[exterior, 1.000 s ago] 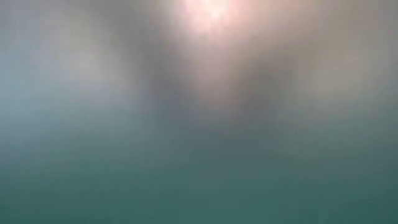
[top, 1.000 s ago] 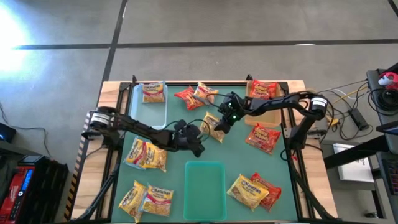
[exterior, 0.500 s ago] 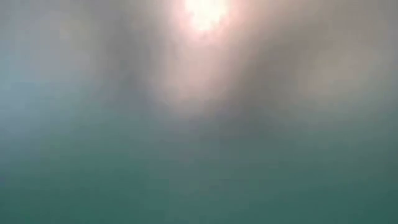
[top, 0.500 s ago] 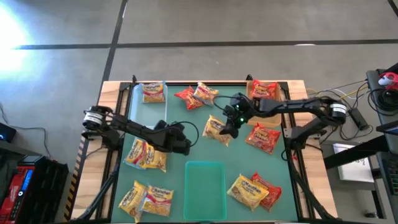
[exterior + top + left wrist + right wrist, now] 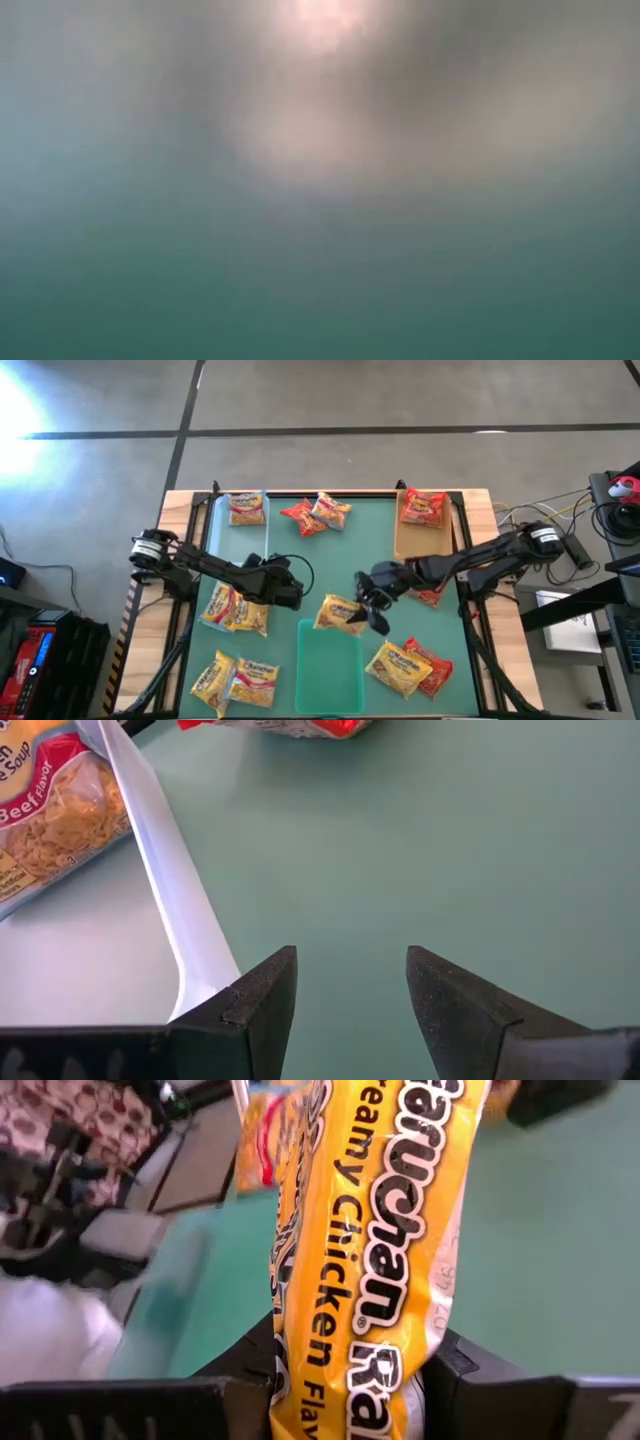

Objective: Sort Maruchan noodles
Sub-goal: Put the yellow noodle pack into the green bin

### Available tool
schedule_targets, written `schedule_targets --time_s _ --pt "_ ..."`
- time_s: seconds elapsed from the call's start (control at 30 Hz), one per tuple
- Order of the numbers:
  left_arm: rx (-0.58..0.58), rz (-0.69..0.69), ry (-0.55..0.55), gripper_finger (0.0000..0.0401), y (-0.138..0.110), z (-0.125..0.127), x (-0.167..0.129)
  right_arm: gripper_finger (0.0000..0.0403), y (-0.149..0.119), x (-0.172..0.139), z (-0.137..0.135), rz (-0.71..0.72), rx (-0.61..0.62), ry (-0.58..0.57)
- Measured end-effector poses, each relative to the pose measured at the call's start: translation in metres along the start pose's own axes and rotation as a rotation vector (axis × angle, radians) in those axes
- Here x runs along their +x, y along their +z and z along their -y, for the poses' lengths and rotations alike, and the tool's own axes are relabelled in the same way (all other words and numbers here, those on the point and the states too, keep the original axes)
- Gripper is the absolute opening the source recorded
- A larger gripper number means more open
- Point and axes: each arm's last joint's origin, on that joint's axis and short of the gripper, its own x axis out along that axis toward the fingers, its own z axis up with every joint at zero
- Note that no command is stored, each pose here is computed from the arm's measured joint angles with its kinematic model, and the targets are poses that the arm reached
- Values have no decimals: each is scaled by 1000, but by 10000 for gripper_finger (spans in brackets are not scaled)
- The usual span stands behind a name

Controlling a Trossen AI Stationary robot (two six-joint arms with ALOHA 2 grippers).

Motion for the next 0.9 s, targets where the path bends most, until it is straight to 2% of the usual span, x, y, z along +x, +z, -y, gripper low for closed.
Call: schedule_targets --time_s 0.37,0.7,0.9 --pt "-19 12 -27 174 3 1 -4 114 -25 43 7 -59 61 -58" --pt "-13 21 -47 174 4 3 -4 114 -38 61 16 -97 61 -68" --pt "1 23 -51 174 4 4 -4 141 -38 64 17 -88 51 -63"
